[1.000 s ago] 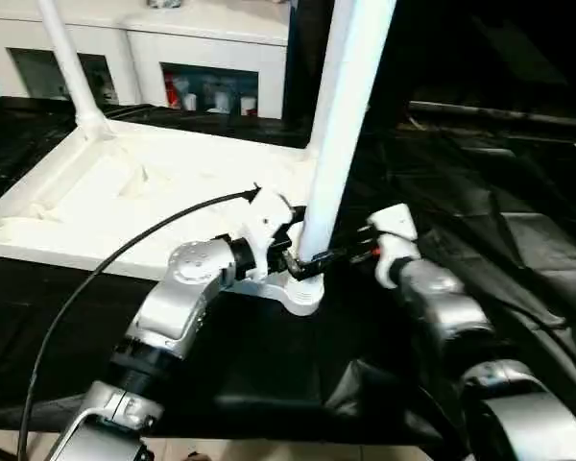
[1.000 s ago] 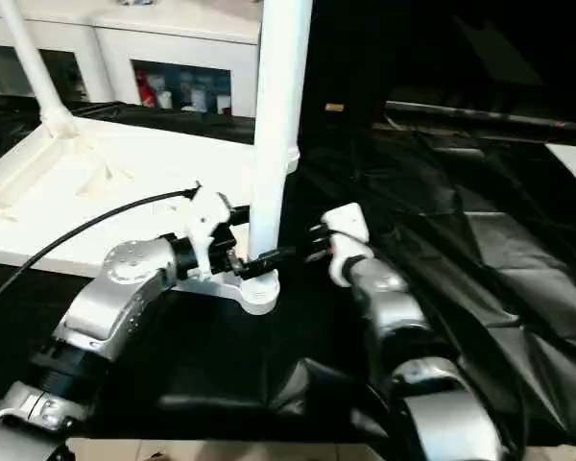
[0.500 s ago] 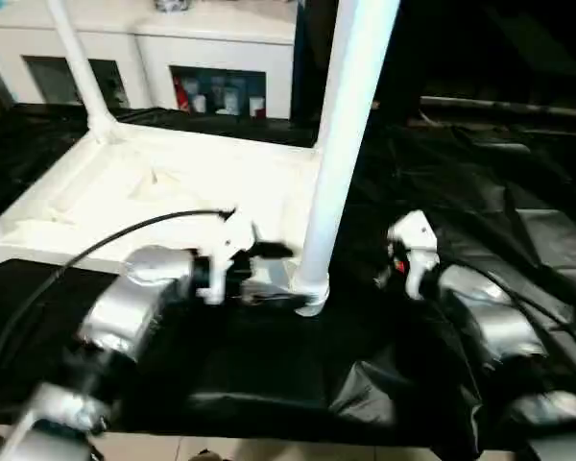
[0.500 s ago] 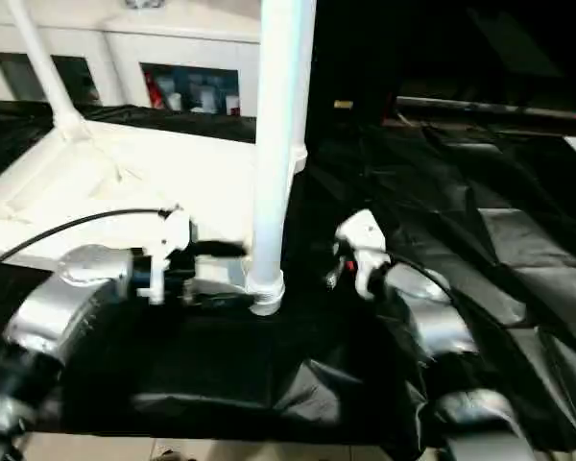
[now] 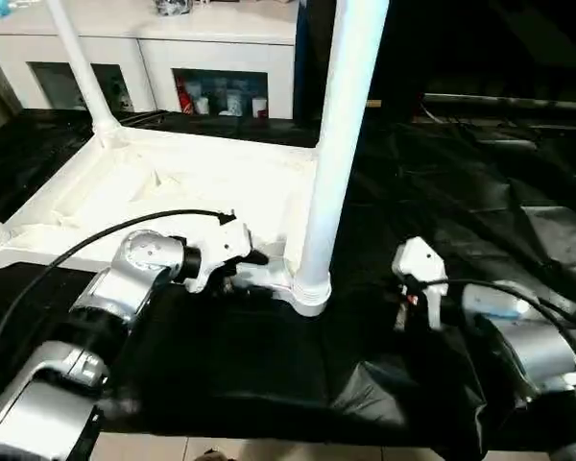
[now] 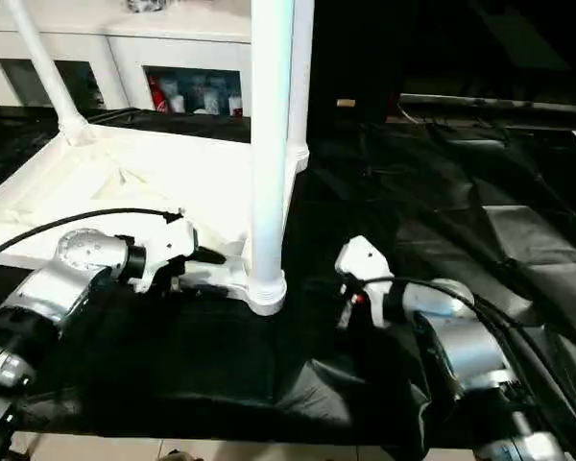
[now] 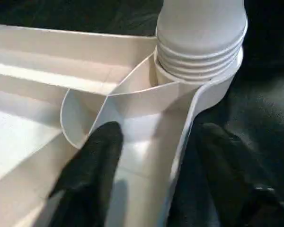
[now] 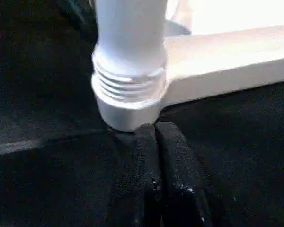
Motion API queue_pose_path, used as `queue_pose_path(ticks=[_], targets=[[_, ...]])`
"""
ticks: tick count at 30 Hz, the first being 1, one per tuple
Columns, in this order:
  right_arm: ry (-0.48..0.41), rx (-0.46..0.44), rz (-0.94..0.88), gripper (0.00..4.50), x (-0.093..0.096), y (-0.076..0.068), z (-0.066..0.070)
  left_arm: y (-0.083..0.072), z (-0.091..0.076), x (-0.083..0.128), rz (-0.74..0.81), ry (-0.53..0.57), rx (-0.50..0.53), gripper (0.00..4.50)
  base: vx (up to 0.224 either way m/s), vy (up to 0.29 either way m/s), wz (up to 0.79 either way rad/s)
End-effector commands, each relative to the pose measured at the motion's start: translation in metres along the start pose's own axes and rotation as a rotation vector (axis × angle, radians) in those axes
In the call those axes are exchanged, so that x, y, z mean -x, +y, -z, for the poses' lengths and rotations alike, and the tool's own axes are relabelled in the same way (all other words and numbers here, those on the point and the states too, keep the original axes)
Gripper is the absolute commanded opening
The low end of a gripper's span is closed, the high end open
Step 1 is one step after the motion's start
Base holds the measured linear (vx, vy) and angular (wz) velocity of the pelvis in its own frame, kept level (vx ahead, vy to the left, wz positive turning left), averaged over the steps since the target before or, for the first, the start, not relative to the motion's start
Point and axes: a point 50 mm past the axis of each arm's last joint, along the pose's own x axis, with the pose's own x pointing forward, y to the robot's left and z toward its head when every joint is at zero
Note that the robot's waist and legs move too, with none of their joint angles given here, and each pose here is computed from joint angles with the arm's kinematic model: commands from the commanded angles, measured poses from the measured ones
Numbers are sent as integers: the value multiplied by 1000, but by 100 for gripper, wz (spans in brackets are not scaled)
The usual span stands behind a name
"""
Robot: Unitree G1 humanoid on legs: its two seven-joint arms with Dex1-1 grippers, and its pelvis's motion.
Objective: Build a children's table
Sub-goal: Rotate table base
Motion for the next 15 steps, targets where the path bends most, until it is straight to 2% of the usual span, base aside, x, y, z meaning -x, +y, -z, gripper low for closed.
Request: queue_pose_path(ticks=[1,8,15], targets=[[-8,11,-18,0,2,3,-6,3,-1,-1,8,29,-45,267,0,0,0],[8,11,-40,0,2,9,-5,5,2,-2,62,65,-71,197,0,0,0],[14,5,-36,0,5,12,-6,8,3,-2,97,91,-75,150,0,0,0]])
